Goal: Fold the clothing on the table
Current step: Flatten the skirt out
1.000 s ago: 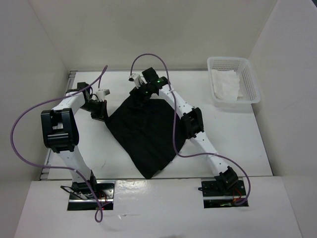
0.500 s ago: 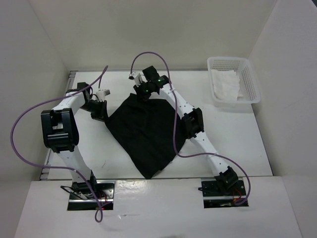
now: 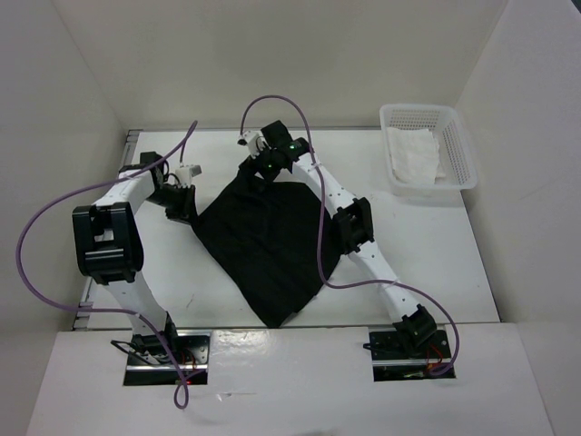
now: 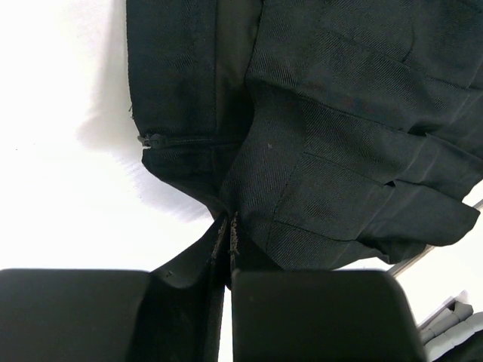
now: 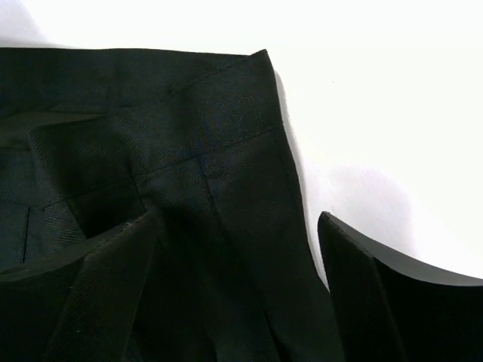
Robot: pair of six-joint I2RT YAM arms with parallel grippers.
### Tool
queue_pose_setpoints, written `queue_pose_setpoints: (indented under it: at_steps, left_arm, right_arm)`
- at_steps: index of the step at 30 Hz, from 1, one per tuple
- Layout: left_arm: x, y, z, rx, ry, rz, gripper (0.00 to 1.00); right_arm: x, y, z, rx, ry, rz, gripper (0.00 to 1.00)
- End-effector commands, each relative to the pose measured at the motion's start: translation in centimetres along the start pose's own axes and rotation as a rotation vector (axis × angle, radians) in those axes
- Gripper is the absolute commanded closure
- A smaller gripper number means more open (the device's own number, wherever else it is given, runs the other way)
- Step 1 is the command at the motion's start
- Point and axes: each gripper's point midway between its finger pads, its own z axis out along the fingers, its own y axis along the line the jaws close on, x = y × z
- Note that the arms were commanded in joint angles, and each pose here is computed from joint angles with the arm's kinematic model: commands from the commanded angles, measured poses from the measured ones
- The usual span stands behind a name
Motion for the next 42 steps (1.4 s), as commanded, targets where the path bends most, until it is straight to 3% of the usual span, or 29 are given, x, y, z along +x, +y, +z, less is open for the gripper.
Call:
queue_pose_setpoints:
  at_steps: [1, 15, 21, 24, 25, 28, 29, 31, 32, 33, 36, 42]
  left_arm:
    - [-0.2, -1.0, -1.2, 0.026, -0.033, 0.048, 0.93]
    - [-0.3, -1.1, -1.2, 0.035, -0.036, 0.057, 0.93]
    - [0.2, -1.0, -1.3, 0.020, -0.023, 0.061, 0.93]
    - [0.1, -1.1, -1.5, 0.017, -0.030, 0.066, 0.93]
    - [0.4, -0.9, -1.4, 0.011, -0.020, 0.070, 0.93]
    - [0.3, -1.0, -1.6, 0.008, -0.027, 0.075, 0.93]
    - [0.3, -1.0, -1.6, 0.008, -0.027, 0.075, 0.93]
    - [0.3, -1.0, -1.6, 0.008, -0.027, 0.075, 0.93]
    - [0.3, -1.0, -1.6, 0.008, -0.027, 0.075, 0.93]
    - [0.3, -1.0, -1.6, 0.008, -0.027, 0.075, 0.93]
    - [0.2, -0.9, -1.9, -0.003, -0.031, 0.089, 0.93]
    - [-0.3, -1.3, -3.2, -0.035, -0.065, 0.116, 0.93]
  right_arm:
    - [-5.6, 0.3, -3.6, 0.037, -0.132, -0.047, 0.09]
    - [-1.9, 7.3, 1.3, -0.235, -0.065, -0.034, 0.06]
    - [-1.2, 8.9, 2.7, -0.246, -0.046, -0.041, 0.05]
    - [-1.4, 8.6, 2.8, -0.229, -0.051, -0.045, 0.13]
    - [-1.3, 8.5, 2.8, -0.221, -0.049, -0.045, 0.22]
    - [-1.1, 8.4, 2.8, -0.213, -0.039, -0.041, 0.37]
    - [-1.1, 8.4, 2.8, -0.213, -0.039, -0.041, 0.56]
    - [-1.5, 8.0, 2.0, -0.179, -0.031, -0.041, 0.79]
    - [-1.5, 7.7, 2.0, -0.163, -0.027, -0.041, 0.95]
    - [-2.1, 7.5, 1.3, -0.144, -0.033, -0.055, 1.00]
    - [-3.9, 6.0, -1.2, -0.072, -0.054, -0.072, 1.00]
    - [-8.9, -1.5, -11.1, 0.175, -0.161, -0.052, 1.00]
